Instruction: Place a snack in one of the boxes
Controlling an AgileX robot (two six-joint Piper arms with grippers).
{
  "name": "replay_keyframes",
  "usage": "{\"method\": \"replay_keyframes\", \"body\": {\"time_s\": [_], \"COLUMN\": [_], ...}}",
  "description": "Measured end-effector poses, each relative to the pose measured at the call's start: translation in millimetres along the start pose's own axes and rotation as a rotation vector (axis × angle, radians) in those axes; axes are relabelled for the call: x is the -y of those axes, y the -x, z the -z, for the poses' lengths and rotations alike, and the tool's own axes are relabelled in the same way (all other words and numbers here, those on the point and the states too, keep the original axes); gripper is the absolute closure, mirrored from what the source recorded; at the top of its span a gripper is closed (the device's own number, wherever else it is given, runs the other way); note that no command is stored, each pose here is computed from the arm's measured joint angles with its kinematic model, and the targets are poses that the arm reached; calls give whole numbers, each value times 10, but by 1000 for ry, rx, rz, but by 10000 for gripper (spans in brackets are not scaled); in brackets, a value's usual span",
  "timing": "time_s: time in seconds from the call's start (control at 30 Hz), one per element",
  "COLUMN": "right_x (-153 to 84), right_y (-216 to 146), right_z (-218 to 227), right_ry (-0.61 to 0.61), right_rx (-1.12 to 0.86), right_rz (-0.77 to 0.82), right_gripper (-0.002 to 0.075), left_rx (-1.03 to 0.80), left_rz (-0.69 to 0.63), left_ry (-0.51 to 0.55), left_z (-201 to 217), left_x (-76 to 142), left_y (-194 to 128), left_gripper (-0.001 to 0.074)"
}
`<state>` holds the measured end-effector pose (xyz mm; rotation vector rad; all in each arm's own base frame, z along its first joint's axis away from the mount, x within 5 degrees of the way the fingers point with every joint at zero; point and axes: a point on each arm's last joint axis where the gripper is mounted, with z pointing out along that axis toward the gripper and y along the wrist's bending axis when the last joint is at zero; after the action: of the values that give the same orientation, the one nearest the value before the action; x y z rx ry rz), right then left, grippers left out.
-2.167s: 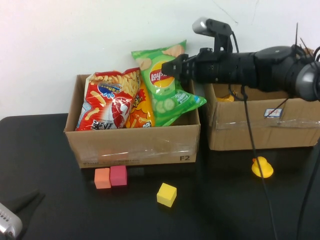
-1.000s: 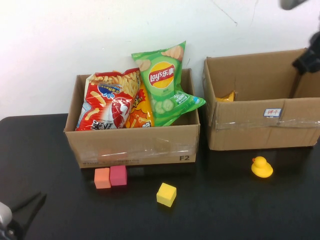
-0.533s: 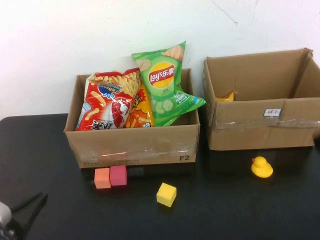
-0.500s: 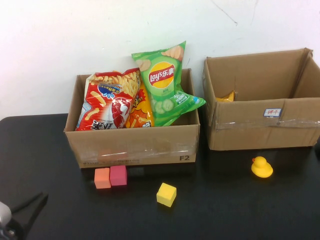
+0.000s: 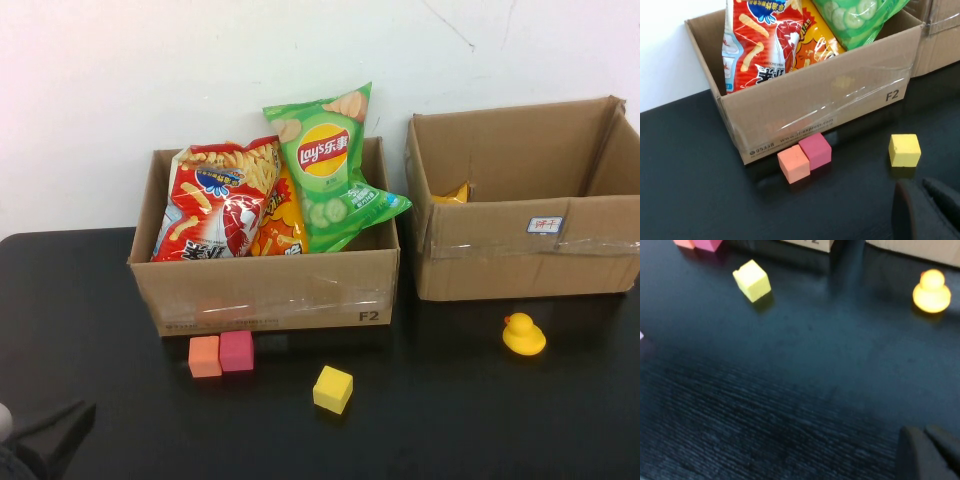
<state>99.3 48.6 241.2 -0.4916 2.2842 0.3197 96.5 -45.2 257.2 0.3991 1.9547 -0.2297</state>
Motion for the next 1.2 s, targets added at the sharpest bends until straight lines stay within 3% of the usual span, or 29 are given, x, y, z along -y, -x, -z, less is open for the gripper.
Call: {"method": "replay_keyframes", "body": {"time_s": [0.7, 1.2], "right_x": [-12, -15], "right_y": [-28, -28], "right_z": [-1, -1], "right_ry": [13, 17], "right_rx": [-24, -24], "right_rz": [-11, -16], "right_gripper": [721, 723], "left_rx": [29, 139], "left_rz": [25, 101], "left_ry": [11, 144], "left_z": [92, 515], "left_x": [-39, -215], "left_y": [-42, -496], "left_gripper": [736, 736]}}
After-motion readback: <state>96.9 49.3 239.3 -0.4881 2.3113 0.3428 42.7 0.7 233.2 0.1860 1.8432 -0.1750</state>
